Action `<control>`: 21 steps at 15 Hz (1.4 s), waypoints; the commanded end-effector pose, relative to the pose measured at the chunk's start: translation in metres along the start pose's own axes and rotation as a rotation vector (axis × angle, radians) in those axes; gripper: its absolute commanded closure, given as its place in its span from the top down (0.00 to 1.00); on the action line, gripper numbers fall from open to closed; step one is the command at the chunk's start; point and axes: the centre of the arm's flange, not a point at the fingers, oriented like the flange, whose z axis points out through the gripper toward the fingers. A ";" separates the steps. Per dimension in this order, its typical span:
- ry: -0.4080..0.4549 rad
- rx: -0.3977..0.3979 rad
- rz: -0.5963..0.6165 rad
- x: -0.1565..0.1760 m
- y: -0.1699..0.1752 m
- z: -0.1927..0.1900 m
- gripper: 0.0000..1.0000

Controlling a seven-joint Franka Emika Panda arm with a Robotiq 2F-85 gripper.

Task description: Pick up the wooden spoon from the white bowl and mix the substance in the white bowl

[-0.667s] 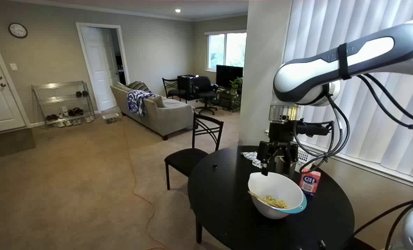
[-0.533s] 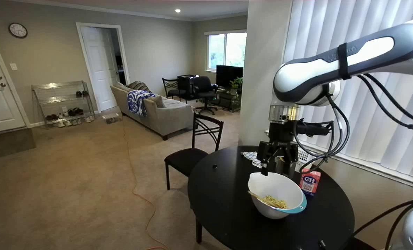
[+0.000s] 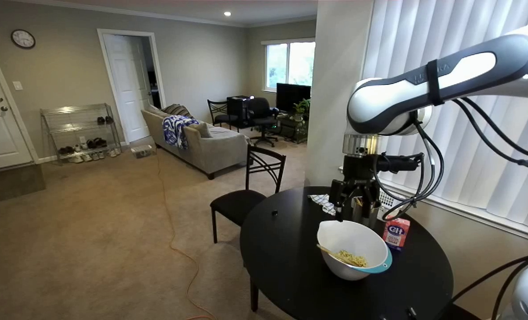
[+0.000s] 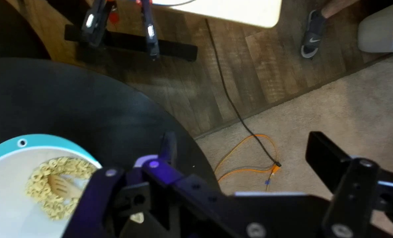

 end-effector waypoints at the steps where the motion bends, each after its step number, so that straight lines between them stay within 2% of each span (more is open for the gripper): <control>1: 0.042 -0.172 -0.042 0.060 0.003 0.004 1.00; 6: 0.137 -0.403 -0.181 0.157 -0.017 0.043 1.00; 10: 0.184 -0.610 -0.207 0.212 -0.026 0.091 1.00; 16: 0.270 -0.908 -0.112 0.250 -0.023 0.137 1.00; 18: 0.258 -0.979 -0.064 0.259 -0.024 0.149 1.00; 19: 0.240 -1.004 -0.041 0.261 -0.025 0.154 1.00; 20: 0.249 -0.946 -0.084 0.247 -0.019 0.146 1.00; 21: 0.243 -0.954 -0.082 0.250 -0.021 0.150 1.00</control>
